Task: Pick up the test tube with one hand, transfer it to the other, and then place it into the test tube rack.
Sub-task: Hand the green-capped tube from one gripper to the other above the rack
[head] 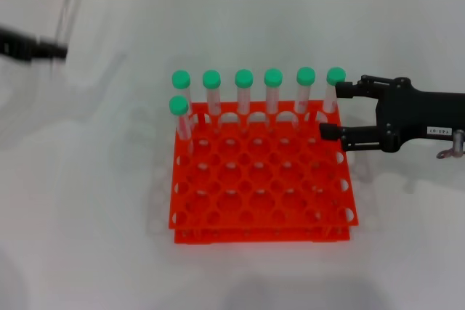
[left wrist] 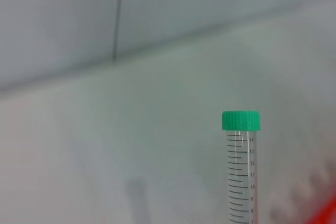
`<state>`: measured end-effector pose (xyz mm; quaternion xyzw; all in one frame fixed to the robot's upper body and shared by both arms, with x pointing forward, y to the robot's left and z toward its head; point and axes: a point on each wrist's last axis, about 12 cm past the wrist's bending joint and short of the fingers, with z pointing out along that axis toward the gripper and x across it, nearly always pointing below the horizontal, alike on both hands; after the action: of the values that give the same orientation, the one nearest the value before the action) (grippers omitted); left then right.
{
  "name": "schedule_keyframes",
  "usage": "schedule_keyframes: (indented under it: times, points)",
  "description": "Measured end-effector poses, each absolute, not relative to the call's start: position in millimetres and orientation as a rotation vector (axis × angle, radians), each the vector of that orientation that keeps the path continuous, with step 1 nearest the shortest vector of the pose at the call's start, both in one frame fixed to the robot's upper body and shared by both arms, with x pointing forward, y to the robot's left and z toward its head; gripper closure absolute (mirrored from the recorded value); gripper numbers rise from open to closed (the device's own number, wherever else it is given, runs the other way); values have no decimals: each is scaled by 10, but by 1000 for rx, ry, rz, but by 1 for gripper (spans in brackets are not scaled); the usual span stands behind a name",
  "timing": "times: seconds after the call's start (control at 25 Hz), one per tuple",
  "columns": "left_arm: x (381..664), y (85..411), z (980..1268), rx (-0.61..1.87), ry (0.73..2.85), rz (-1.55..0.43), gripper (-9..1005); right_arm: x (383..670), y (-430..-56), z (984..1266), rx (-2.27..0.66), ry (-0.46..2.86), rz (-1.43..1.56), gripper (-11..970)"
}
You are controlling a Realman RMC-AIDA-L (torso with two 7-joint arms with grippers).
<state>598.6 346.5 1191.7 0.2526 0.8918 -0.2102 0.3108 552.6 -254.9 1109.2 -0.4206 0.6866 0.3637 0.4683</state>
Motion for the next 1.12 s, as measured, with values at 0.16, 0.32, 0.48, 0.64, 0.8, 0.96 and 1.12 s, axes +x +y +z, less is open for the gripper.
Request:
schedule_keyframes:
  times: [0.16,0.32,0.48,0.64,0.8,0.96,1.12]
  points:
    - [6083,3437,12080,609,2179,-582,799,5540,-2571,11108,-1021,1682,881,101]
    - [6166,3303,12131,596,2023,-634,799,5560,-2581,11133,-1020,1672,870,101]
    - [6245,3109,12130,584,1898,-710,799,5562,-2597,11170,-1024,1660,862,101]
    - [6311,2861,12065,633,1852,-789,799,5521,-2651,11206,-1018,1659,865,101]
    - [6317,2715,12087,680,1828,-834,799,5452,-2701,11208,-1020,1659,868,101]
    - [6293,2543,12098,749,1796,-893,799,5395,-2717,11211,-1026,1656,893,101]
    - [6242,2345,11993,819,1781,-968,799,5361,-2731,11204,-1028,1659,903,101]
